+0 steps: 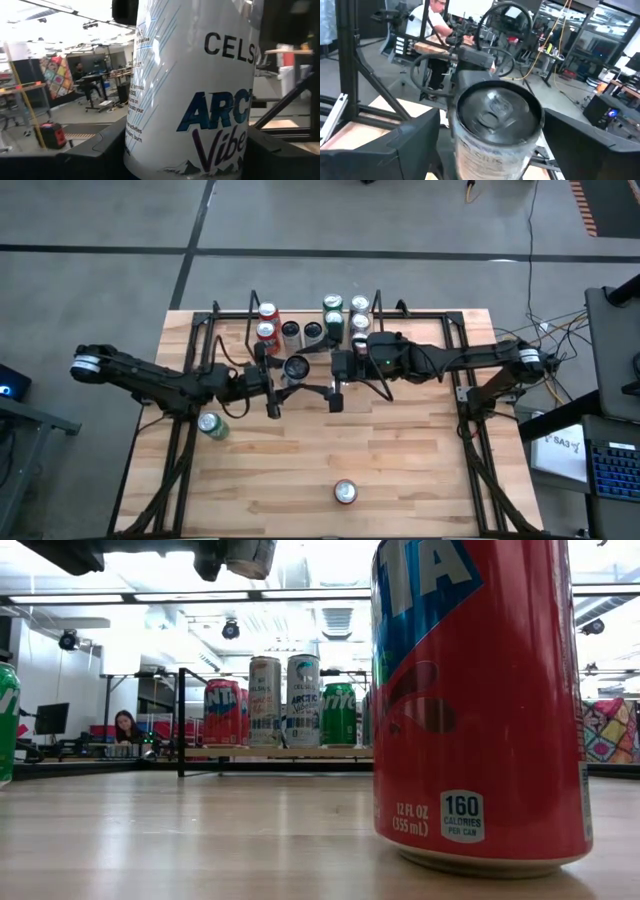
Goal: Sort soda cans
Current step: Put the white blue soda can on the shelf and align it with the other white blue soda can
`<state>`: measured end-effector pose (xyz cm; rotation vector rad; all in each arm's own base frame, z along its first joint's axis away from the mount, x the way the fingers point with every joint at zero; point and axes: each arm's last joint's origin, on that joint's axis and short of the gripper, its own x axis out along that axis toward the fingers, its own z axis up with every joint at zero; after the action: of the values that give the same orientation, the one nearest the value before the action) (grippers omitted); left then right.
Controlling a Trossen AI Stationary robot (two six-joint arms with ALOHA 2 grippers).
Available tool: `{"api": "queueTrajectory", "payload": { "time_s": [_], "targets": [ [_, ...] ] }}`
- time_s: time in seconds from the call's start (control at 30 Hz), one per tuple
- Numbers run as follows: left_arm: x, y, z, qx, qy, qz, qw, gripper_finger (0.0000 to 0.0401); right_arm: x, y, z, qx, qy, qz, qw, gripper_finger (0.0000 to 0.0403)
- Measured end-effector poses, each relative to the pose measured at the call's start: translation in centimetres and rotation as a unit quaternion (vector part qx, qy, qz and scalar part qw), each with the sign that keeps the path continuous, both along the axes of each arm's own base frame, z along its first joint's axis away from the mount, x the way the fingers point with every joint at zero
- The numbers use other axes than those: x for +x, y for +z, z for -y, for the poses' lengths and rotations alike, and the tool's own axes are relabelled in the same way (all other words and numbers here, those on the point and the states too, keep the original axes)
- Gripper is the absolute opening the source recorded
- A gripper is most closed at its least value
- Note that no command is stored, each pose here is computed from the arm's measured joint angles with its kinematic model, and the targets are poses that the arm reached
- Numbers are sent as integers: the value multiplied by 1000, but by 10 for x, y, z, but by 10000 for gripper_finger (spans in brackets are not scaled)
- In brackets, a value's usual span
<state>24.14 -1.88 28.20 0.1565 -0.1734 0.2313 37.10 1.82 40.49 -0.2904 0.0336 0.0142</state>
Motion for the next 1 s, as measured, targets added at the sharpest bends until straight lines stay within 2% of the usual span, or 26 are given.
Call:
{"api": "queueTrajectory", "payload": {
  "time_s": [0.57, 0.67, 0.83, 0.9, 1.0],
  "targets": [
    [19, 1, 0, 10, 9, 4, 1000, 239, 7, -2, 8, -9, -11, -3, 1000, 323],
    [20, 3, 0, 10, 9, 5, 1000, 239, 7, -1, 8, -6, -11, -4, 1000, 304],
    [20, 3, 0, 9, 18, 4, 1000, 239, 7, -1, 8, -4, -8, -7, 1000, 241],
    [20, 3, 0, 6, 23, 3, 1000, 241, 7, -1, 8, -1, -7, -8, 1000, 242],
    [20, 2, -1, -4, 26, 4, 1000, 279, 7, -2, 8, 1, -11, -10, 1000, 242]
  ]
}}
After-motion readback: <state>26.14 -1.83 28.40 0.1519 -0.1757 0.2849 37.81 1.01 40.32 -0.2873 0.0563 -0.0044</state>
